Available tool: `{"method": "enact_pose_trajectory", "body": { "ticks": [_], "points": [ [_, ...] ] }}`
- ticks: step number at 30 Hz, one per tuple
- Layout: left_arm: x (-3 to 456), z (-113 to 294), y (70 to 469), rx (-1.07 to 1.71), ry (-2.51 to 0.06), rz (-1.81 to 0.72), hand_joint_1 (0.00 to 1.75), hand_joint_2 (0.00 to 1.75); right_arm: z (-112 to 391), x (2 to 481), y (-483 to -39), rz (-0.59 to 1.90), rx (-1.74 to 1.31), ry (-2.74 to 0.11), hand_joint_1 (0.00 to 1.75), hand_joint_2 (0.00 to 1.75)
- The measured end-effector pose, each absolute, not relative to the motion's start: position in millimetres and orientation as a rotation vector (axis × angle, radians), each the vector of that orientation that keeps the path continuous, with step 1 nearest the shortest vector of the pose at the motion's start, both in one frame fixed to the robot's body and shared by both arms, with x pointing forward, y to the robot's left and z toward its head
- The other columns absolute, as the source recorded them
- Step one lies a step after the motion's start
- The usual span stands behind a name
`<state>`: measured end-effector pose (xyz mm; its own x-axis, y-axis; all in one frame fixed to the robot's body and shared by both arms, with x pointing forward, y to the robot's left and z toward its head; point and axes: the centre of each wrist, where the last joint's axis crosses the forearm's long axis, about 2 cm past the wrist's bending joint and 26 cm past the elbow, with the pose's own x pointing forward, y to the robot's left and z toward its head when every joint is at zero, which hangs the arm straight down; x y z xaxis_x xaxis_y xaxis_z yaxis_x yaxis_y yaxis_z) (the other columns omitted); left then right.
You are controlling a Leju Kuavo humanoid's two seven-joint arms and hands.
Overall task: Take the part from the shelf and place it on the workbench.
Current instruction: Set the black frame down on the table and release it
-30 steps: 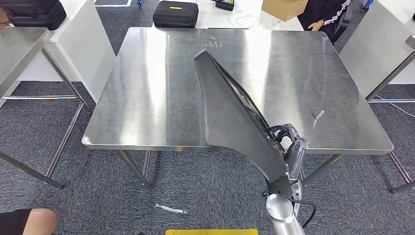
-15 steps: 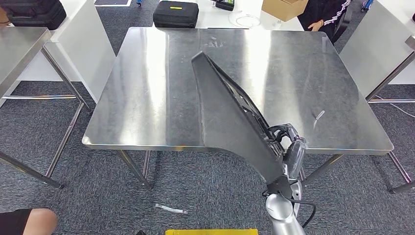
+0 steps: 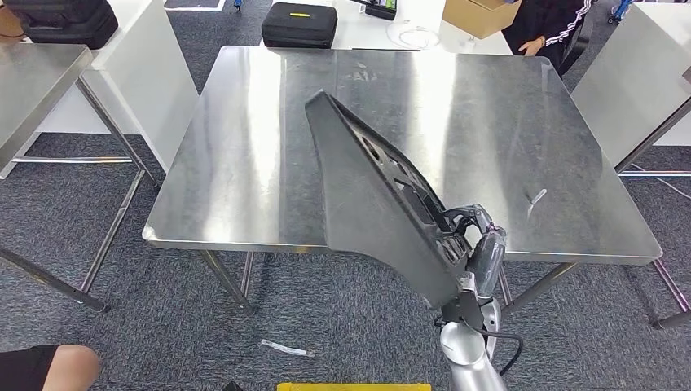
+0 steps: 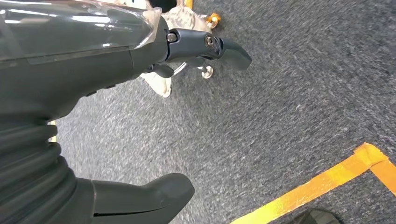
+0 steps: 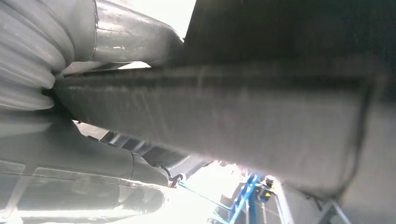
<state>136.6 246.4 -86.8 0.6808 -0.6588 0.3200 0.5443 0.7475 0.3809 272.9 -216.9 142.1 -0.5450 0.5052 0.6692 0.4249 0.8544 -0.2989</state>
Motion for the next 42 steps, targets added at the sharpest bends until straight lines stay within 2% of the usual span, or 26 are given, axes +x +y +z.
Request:
{"method": "enact_pose_trajectory", "body": {
  "ticks": [42],
  "points": [
    [134.7, -87.4, 244.0, 0.256, -0.452, -0.677, 0.0, 1.75, 140.9, 271.6, -217.8, 0.146, -0.669, -2.216, 1.75, 1.75]
  ]
}}
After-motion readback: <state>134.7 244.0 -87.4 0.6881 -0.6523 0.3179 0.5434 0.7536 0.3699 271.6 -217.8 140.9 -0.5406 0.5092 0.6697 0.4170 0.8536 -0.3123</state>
